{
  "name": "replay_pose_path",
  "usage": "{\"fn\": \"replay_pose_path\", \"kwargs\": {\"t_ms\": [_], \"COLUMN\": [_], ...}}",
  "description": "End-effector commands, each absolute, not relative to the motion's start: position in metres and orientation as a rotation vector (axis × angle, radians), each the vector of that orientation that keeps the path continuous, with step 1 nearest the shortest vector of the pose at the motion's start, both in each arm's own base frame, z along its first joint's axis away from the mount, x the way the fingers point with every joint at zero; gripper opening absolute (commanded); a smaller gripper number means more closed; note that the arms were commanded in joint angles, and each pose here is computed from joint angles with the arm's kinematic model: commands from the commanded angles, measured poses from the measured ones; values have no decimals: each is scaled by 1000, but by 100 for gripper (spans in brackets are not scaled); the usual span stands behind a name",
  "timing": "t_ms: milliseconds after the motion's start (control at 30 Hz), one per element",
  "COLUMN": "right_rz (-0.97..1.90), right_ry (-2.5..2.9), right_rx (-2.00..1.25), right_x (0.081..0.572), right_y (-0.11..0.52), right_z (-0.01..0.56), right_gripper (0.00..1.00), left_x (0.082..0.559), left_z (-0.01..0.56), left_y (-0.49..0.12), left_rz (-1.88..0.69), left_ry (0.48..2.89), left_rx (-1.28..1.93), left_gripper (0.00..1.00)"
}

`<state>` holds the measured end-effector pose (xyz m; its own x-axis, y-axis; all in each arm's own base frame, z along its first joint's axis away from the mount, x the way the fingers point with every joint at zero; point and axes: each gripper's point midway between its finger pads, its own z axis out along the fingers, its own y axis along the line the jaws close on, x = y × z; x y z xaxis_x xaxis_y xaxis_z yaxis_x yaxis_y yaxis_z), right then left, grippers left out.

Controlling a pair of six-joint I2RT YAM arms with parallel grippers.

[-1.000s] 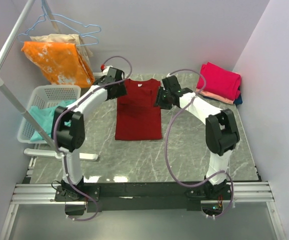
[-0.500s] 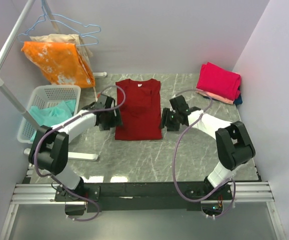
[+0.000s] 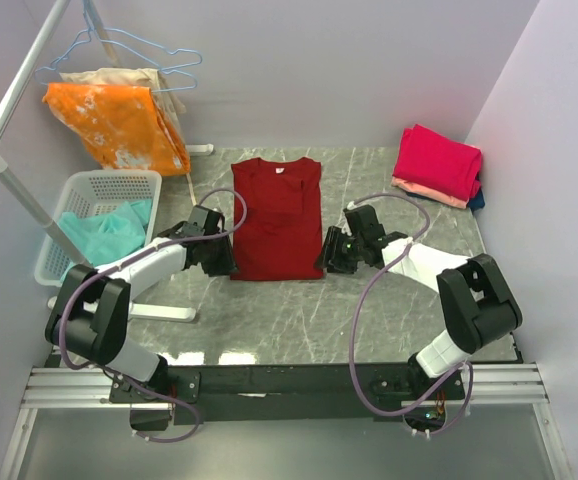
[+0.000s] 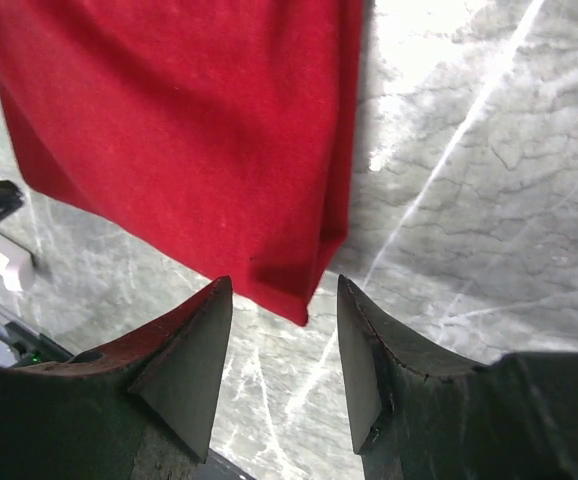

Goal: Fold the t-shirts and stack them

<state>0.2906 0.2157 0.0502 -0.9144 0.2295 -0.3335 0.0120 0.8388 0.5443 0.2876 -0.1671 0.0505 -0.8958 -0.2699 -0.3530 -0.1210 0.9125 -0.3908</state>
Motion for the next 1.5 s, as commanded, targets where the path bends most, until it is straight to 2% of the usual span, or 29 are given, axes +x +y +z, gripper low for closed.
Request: {"fn": "replay_pose_path", "kwargs": {"t_ms": [0,500,867,1233,1367,1400,1467], "right_rz": [829,867,850,868,877,878,898], "right_ry": [2561,2614,2632,2638,2645,2646,2644], "right_rx": [153,131,128,127,122,120,105], "right_x": [301,297,297,295,294,294,292], "right_y": [226,237,237,240,242,242,244], "right_z": [62,45,37,35,35,35,35], "right_gripper": [53,51,51,46,38,32,29], "left_x": [291,292,302,312,301,297,289], "left_z": [52,39,34,37,30,28,25], "left_y": [-172,-155,-169,-175,-179,-179,-181], "left_rz": [-537,-384,-469,-495,-529,-528,-540], "left_ry": [2648,2692,2677,2658,2690,2700,2726], "left_rx": [-285,-331,-338,-332,-329,-328,-318], "left_gripper": [35,38,35,34,25,19,12]}}
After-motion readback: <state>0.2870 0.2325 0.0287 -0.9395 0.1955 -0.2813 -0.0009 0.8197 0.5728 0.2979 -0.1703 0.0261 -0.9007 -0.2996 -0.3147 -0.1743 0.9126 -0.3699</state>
